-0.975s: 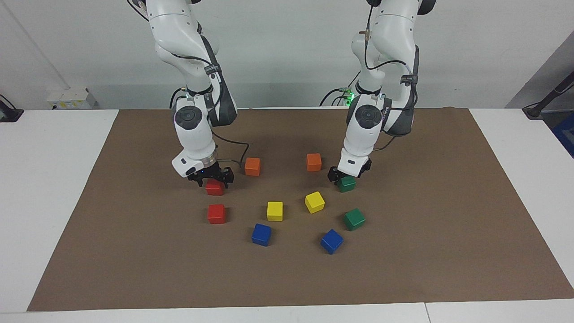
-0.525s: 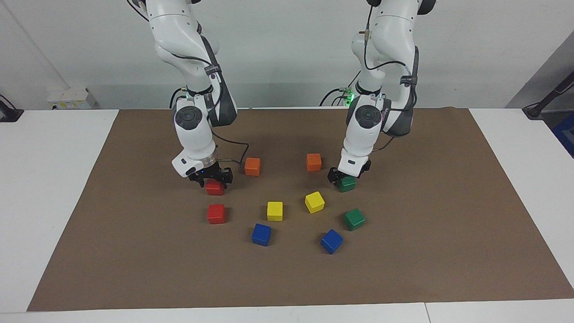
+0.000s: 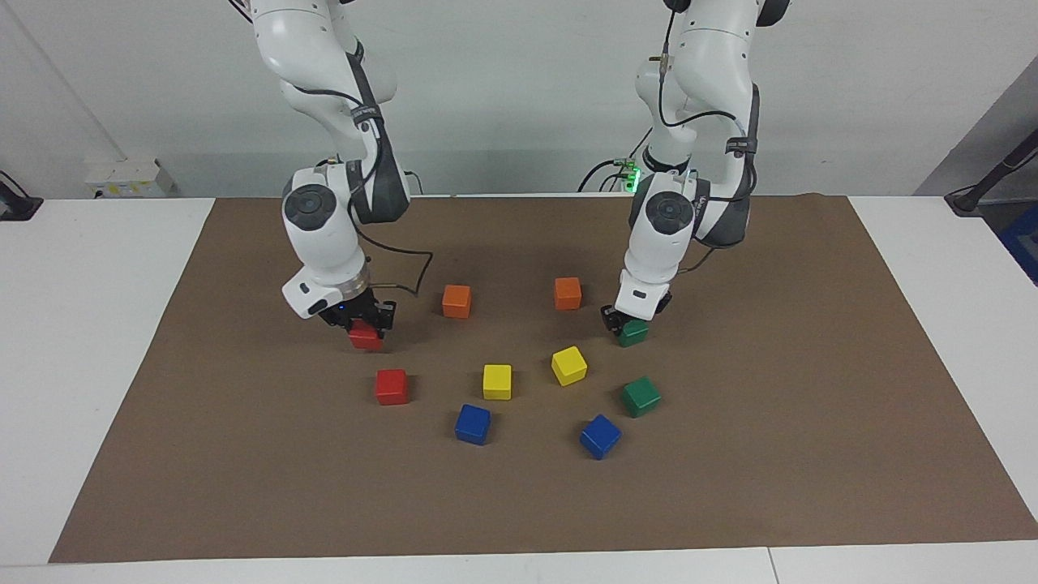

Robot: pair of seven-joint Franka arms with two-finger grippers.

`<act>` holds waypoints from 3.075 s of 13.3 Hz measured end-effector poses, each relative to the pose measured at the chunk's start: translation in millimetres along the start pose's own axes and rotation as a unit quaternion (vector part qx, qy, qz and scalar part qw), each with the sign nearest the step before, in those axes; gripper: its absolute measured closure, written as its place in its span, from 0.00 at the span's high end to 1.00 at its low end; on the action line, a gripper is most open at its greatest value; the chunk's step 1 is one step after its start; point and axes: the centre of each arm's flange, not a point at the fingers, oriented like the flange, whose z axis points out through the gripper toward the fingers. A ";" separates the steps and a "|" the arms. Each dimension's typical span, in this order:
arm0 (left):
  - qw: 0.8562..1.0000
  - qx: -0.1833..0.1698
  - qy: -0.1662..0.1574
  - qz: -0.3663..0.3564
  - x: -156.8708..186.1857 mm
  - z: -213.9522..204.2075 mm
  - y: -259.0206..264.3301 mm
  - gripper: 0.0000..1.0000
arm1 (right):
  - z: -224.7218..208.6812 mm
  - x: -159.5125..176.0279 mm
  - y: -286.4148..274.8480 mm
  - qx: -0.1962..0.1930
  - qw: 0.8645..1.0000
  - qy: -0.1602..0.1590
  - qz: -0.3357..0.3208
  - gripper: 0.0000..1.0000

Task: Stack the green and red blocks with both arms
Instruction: 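Set green aside with the left gripper while the right gripper sets red aside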

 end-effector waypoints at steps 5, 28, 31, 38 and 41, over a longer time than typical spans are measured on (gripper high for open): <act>0.997 0.001 -0.007 0.078 61.9 -37.1 -102.9 0.55 | -9.2 9.3 118.0 -0.001 0.998 0.007 -0.061 0.55; 0.994 -0.006 0.000 0.107 124.4 0.5 -221.5 0.55 | 50.7 12.0 132.8 -0.003 0.996 0.012 -0.084 0.56; 0.994 -0.006 0.001 0.107 124.5 0.3 -220.8 0.59 | 44.9 16.0 132.9 -0.004 0.996 0.019 -0.084 0.69; 0.996 -0.022 0.026 0.085 137.7 -31.3 -200.1 1.00 | -83.6 64.9 76.7 -0.001 0.998 0.011 -0.058 1.00; 0.998 -0.045 0.039 0.016 140.0 -73.9 -135.9 1.00 | -110.9 75.3 15.6 0.000 0.999 0.017 -0.049 1.00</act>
